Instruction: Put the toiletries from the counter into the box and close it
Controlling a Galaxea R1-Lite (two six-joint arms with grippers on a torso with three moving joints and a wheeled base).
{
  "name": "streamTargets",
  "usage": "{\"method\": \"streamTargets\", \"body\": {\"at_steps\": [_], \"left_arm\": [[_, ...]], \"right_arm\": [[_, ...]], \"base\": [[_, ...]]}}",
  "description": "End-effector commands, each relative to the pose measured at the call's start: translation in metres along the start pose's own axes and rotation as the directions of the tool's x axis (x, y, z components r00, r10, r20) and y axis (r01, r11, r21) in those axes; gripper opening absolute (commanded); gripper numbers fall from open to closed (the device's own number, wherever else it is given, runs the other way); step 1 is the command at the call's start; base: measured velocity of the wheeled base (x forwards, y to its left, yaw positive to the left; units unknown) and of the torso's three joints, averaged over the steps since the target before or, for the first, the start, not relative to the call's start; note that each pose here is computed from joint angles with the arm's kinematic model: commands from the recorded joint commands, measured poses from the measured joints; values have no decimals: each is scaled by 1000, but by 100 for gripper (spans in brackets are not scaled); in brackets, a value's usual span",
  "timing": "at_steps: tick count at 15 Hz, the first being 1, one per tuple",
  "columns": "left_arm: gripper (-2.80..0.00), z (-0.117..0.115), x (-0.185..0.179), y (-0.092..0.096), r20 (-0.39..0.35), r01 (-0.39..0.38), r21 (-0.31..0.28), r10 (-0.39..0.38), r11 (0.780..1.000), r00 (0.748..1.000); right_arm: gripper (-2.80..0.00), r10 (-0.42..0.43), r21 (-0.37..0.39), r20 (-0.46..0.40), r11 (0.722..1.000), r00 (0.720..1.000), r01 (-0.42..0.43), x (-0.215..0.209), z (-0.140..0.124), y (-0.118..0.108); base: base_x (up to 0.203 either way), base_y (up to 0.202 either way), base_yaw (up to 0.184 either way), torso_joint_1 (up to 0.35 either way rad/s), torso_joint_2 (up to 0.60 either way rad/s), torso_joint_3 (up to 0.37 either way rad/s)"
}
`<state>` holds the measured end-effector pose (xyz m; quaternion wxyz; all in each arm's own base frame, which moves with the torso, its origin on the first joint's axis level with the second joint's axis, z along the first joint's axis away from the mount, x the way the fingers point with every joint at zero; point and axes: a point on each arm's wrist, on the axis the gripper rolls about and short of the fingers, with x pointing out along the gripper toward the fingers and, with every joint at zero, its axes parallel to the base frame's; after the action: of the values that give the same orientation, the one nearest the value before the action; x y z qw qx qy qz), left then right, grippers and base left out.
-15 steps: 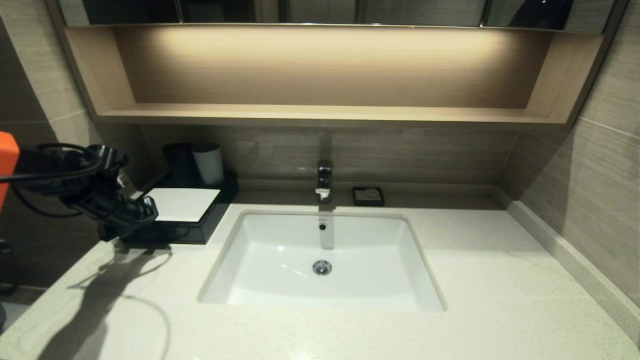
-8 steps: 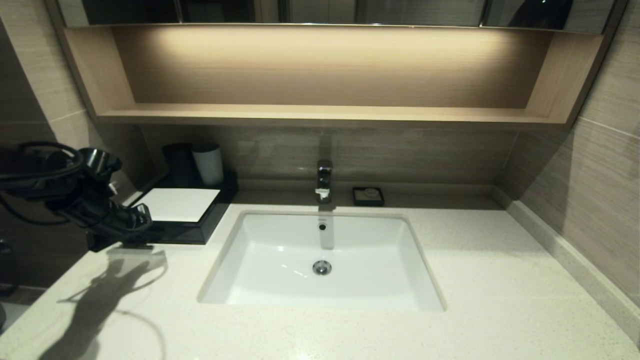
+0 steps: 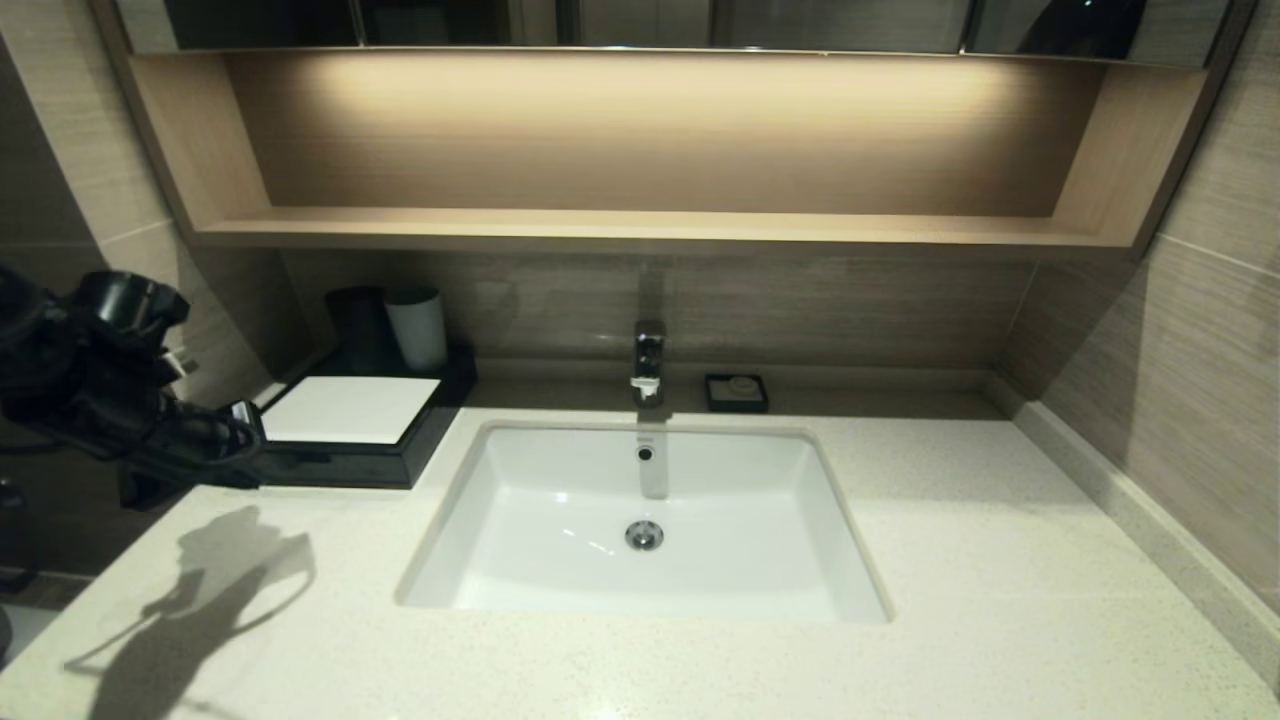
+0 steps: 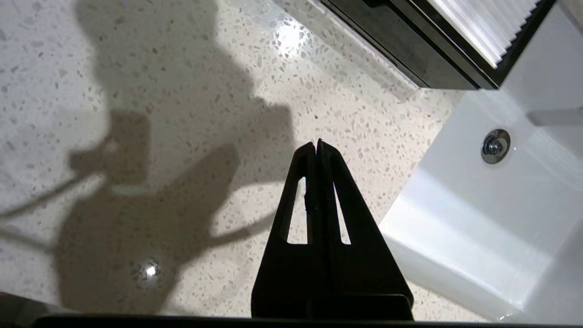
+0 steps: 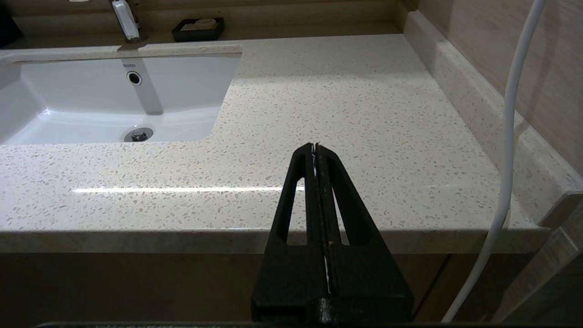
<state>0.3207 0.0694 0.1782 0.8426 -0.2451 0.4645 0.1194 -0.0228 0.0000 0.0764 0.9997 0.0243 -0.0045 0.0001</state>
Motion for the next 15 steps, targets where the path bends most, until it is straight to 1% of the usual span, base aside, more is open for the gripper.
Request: {"method": "streamTargets", "body": {"at_steps": [1, 3, 5, 8, 9, 10, 12, 13, 15], "left_arm": [[-280, -16, -37, -11, 58, 43, 38, -45, 998, 997], [-280, -33, -61, -19, 87, 77, 80, -84, 994, 993], [-280, -54, -80, -23, 101, 105, 122, -118, 987, 988], [-280, -93, -101, -17, 100, 131, 203, -154, 970, 983], [-280, -105, -107, -14, 113, 141, 234, -171, 962, 979], [-280, -116, -113, -10, 135, 150, 263, -190, 953, 972], [-280, -140, -127, 2, 205, 160, 330, -236, 930, 950], [-280, -152, -131, 8, 238, 154, 364, -252, 919, 938], [-280, -172, -138, 20, 314, 120, 407, -262, 906, 912]], "right_arm": [[-280, 0, 1, 0, 1000, 1000, 0, 0, 0, 0], [-280, 0, 1, -1, 1000, 1000, 0, 0, 0, 0], [-280, 0, 1, -1, 1000, 1000, 0, 0, 0, 0], [-280, 0, 1, -1, 1000, 1000, 0, 0, 0, 0], [-280, 0, 1, -1, 1000, 1000, 0, 0, 0, 0], [-280, 0, 1, -1, 1000, 1000, 0, 0, 0, 0], [-280, 0, 1, 0, 1000, 1000, 0, 0, 0, 0], [-280, 0, 1, -1, 1000, 1000, 0, 0, 0, 0], [-280, 0, 1, -1, 1000, 1000, 0, 0, 0, 0]], "base": [[0, 0, 0, 0, 0, 0], [0, 0, 0, 0, 0, 0], [0, 0, 0, 0, 0, 0], [0, 0, 0, 0, 0, 0], [0, 0, 0, 0, 0, 0], [0, 0, 0, 0, 0, 0], [0, 0, 0, 0, 0, 0], [0, 0, 0, 0, 0, 0], [0, 0, 0, 0, 0, 0]]}}
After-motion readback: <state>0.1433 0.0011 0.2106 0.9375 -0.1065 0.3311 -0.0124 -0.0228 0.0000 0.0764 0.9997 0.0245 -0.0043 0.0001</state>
